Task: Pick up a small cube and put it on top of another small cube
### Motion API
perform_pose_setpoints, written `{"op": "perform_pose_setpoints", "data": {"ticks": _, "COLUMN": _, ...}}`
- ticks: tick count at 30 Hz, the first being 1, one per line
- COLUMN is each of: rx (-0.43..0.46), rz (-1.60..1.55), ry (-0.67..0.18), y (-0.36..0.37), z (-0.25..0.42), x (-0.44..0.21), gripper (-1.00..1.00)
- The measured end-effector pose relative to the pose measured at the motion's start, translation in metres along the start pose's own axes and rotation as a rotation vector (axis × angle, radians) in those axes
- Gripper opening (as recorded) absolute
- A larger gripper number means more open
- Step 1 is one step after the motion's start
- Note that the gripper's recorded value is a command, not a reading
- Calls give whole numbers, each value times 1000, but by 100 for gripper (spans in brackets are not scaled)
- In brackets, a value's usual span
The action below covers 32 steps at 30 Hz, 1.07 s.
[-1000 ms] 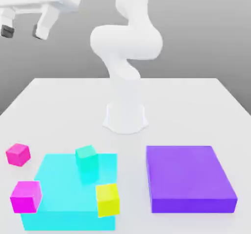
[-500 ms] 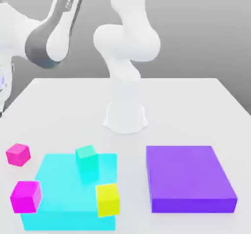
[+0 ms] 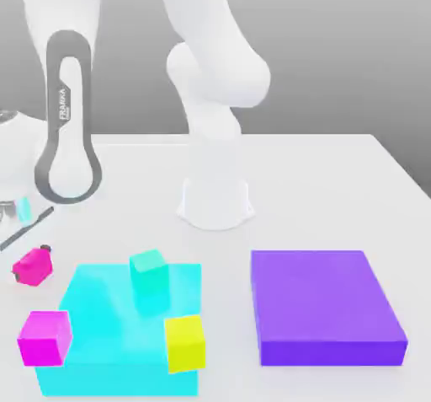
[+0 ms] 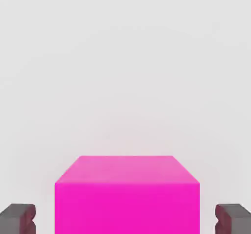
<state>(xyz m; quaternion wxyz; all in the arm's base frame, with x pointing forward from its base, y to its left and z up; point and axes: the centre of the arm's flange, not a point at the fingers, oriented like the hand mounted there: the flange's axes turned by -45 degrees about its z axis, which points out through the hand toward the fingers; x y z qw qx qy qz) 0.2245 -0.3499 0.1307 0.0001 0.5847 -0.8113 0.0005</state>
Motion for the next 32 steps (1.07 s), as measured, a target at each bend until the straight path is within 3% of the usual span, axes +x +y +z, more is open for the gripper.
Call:
{"op": "perform_pose_setpoints", "data": {"ticks": 4, "rx": 1, "rz": 1, "ry": 0, "y": 0, "z": -1, "x": 0, "gripper": -100}}
{"op": "perform_pose_setpoints", "data": {"ticks": 11, "rx": 4, "rz": -21, "ry": -1, "y": -17, "z": -68, "x": -15, "gripper": -100}}
{"op": "perform_pose_setpoints", "data": {"ticks": 18, "rx": 11, "rz": -263, "ry": -6, "y": -131, "z": -132, "x": -209, "gripper": -100}}
{"op": "perform_pose_setpoints", "data": {"ticks": 24, "rx": 3, "rz": -449, "ry": -1, "y": -135, "z": -172, "x": -393, "gripper": -100}}
{"op": "perform_pose_setpoints", "data": {"ticks": 26, "rx": 3, "rz": -484, "ry": 1, "y": -130, "z": -153, "x": -415, "gripper": -100}}
{"op": "perform_pose_setpoints", "data": {"ticks": 28, "rx": 2, "rz": -398, "ry": 0, "y": -141, "z": -129, "x": -377, "gripper": -100}}
{"op": "perform_pose_setpoints", "data": {"ticks": 29, "rx": 2, "rz": -392, "ry": -1, "y": -141, "z": -122, "x": -375, "gripper": 100}}
{"op": "perform_pose_setpoints", "data": {"ticks": 32, "rx": 2, "rz": -391, "ry": -1, "y": -141, "z": -122, "x": -375, "gripper": 100}}
